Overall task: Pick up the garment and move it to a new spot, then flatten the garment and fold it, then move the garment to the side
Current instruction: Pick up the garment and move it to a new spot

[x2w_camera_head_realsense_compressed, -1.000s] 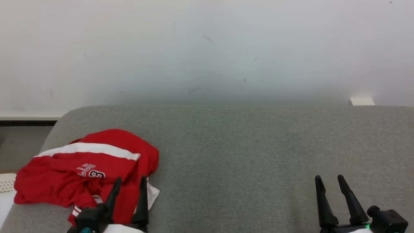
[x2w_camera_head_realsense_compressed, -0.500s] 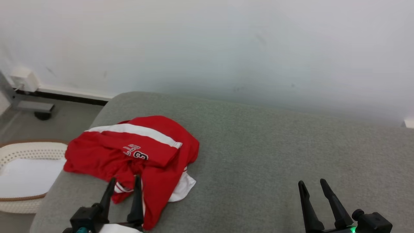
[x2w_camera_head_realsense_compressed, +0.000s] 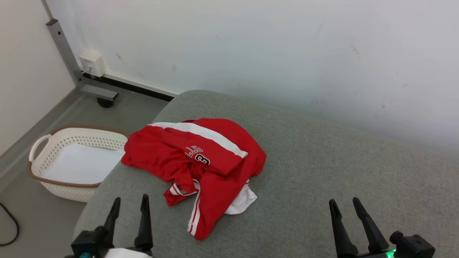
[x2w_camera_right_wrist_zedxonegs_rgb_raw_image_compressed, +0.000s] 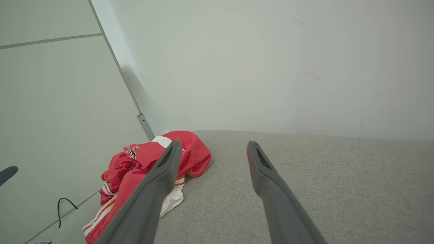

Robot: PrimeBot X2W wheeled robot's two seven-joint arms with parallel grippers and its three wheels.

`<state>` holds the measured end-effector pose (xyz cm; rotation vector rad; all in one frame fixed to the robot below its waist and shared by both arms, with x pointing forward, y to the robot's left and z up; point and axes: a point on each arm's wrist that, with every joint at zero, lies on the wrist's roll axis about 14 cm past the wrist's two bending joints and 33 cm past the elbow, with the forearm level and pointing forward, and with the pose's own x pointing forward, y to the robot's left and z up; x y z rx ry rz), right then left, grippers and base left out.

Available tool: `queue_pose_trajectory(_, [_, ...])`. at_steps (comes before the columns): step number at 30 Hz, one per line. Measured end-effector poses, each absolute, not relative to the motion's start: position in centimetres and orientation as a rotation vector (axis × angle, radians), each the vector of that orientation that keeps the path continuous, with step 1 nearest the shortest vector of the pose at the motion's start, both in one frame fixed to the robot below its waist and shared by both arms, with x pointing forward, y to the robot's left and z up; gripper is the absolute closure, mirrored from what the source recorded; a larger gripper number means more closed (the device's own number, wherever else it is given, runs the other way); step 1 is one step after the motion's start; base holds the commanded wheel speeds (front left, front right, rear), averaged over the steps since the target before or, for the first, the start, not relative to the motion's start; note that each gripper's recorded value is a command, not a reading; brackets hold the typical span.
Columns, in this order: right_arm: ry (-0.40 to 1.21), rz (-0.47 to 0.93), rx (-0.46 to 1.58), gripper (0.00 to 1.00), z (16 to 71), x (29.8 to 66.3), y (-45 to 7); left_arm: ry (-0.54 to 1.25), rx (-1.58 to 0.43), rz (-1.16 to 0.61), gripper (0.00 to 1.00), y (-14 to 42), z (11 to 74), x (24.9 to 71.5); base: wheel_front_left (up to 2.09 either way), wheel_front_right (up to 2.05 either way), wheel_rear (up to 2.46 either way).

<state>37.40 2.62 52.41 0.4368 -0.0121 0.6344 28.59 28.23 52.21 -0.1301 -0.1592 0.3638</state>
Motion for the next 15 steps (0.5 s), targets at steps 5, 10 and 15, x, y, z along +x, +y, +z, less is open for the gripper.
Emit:
queue_pose_trajectory(5, [-0.006,0.649,0.439,0.00,52.3,37.3,3.1,-0.156,-0.132,0.377,0.00,28.6,52.1,28.3,0.00,0.00,0.00])
queue_pose_trajectory(10, [-0.004,0.639,0.446,0.00,52.2,37.3,2.8,-0.145,-0.134,0.367,0.00,28.5,51.8,28.7,0.00,0.00,0.00])
queue_pose_trajectory(15, [-0.012,0.613,0.446,0.00,52.3,37.5,1.9,-0.142,-0.141,0.338,0.00,28.2,51.8,29.9,0.00,0.00,0.00])
